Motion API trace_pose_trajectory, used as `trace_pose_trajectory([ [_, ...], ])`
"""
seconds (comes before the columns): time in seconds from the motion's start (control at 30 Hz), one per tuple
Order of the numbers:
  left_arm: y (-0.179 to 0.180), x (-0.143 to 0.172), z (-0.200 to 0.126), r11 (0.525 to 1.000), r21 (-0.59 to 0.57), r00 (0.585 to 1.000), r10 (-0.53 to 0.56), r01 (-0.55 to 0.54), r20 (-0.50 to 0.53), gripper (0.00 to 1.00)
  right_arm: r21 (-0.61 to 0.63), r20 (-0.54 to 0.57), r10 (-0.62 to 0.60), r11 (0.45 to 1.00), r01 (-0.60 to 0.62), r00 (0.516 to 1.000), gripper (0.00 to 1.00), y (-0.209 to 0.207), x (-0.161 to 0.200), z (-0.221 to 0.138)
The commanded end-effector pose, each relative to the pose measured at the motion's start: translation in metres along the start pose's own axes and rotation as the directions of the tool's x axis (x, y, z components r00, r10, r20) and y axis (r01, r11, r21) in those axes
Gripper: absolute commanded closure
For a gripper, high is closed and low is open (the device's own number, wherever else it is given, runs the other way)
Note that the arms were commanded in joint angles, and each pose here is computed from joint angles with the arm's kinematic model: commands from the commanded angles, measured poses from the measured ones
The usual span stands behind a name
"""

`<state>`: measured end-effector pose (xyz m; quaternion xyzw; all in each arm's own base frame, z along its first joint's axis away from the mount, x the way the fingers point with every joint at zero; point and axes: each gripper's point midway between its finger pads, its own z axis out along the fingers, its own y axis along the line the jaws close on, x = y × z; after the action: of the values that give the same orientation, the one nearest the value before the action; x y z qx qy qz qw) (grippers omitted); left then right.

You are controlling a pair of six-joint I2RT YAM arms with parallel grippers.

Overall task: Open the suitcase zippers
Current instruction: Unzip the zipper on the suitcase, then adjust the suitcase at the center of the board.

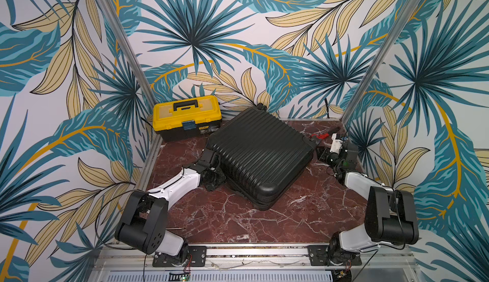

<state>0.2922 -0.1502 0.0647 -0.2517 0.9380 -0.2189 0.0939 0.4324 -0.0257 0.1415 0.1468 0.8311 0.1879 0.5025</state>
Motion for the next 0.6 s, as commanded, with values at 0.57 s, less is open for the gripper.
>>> trace_pose_trajectory([
  [0.57,0.027,0.036,-0.005,0.993,-0.082,0.992,0.072,-0.081,-0.102,1.0,0.099,-0.201,0.632,0.773,-0.626,0.748,0.76,0.04,0.032,-0.089],
])
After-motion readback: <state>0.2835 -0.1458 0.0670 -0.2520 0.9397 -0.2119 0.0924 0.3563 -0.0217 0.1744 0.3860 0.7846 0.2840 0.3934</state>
